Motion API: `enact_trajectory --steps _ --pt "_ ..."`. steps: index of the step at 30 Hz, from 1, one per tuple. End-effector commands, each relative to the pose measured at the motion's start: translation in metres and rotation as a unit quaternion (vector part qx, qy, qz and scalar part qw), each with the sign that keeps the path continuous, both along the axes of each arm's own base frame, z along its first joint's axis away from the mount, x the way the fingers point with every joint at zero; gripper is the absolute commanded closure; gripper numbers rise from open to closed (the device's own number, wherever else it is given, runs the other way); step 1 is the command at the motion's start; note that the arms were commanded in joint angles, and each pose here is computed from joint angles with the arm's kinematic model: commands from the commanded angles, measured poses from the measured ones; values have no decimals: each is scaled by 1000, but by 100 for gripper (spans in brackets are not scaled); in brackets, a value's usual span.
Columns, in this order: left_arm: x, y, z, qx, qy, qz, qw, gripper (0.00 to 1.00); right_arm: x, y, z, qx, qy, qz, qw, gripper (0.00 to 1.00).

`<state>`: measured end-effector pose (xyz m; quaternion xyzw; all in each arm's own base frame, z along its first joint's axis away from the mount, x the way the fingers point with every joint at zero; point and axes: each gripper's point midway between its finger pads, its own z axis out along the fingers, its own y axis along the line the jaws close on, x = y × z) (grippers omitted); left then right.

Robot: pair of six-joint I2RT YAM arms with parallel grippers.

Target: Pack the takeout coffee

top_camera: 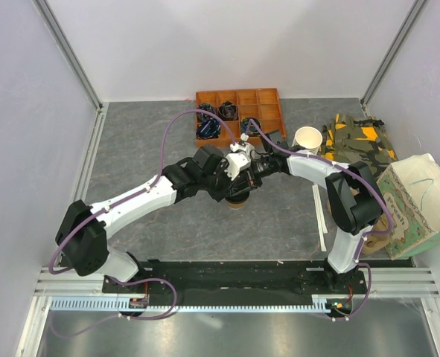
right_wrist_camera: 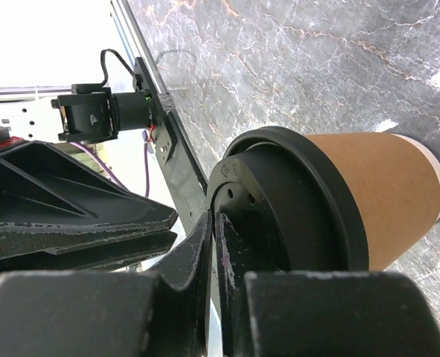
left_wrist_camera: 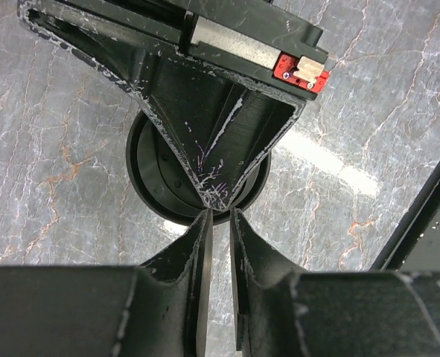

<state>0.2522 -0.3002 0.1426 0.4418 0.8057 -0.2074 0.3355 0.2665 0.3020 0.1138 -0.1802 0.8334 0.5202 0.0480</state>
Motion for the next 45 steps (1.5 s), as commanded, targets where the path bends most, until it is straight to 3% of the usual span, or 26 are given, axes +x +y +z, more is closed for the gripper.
enact_trajectory --steps 1,13,26,37,45 --pt "15 -8 18 -7 -43 -11 999 78 3 -3 -12 0 4 -1 1000 89" --pt "24 -21 47 -27 -72 -31 997 80 8 -8 -19 -1 21 -10 1000 90" --pt "14 -10 -29 34 -11 -29 999 83 10 -8 -27 -5 33 -13 999 90" --pt "25 -2 52 -39 -23 -2 999 82 13 -2 6 32 14 0 999 90" --pt "23 0 50 -43 -6 4 999 78 16 2 63 79 -30 9 996 87"
